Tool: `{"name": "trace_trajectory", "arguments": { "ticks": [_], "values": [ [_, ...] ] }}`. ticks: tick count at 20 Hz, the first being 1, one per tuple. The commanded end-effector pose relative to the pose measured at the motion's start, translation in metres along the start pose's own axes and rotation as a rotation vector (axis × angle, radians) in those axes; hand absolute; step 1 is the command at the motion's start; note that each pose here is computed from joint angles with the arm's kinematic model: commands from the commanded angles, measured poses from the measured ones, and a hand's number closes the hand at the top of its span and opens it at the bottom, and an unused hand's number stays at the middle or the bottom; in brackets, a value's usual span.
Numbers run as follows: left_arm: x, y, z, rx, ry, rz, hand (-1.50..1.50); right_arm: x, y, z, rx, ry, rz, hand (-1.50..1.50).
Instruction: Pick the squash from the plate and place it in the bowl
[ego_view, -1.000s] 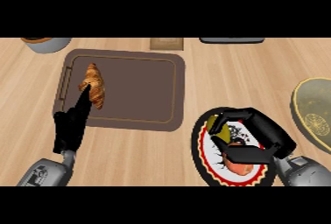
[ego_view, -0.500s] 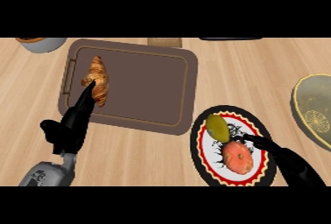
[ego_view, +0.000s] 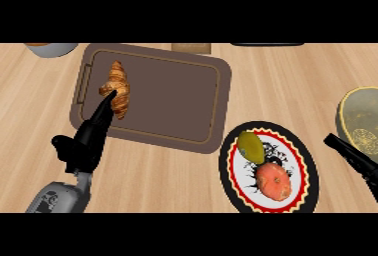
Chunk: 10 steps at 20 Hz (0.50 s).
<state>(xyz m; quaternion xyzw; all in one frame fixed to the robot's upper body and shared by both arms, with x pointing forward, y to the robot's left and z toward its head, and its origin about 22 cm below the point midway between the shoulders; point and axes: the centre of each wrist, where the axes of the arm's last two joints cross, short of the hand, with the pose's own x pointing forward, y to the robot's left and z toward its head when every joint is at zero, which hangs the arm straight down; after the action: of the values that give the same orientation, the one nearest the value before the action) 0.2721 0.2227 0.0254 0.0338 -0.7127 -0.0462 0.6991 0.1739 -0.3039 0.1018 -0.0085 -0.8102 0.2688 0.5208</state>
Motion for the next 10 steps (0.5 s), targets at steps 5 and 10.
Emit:
{"name": "trace_trajectory", "arguments": {
  "ticks": [5,10],
  "values": [
    [-0.001,-0.011,0.007,-0.009,0.001,-0.007,0.0,0.028,-0.015,-0.012,0.141,0.247,0.091,-1.5],
    [-0.003,0.003,0.005,-0.022,-0.022,-0.002,0.0,0.007,0.002,-0.014,0.271,0.383,0.157,-1.5]
  ]
}}
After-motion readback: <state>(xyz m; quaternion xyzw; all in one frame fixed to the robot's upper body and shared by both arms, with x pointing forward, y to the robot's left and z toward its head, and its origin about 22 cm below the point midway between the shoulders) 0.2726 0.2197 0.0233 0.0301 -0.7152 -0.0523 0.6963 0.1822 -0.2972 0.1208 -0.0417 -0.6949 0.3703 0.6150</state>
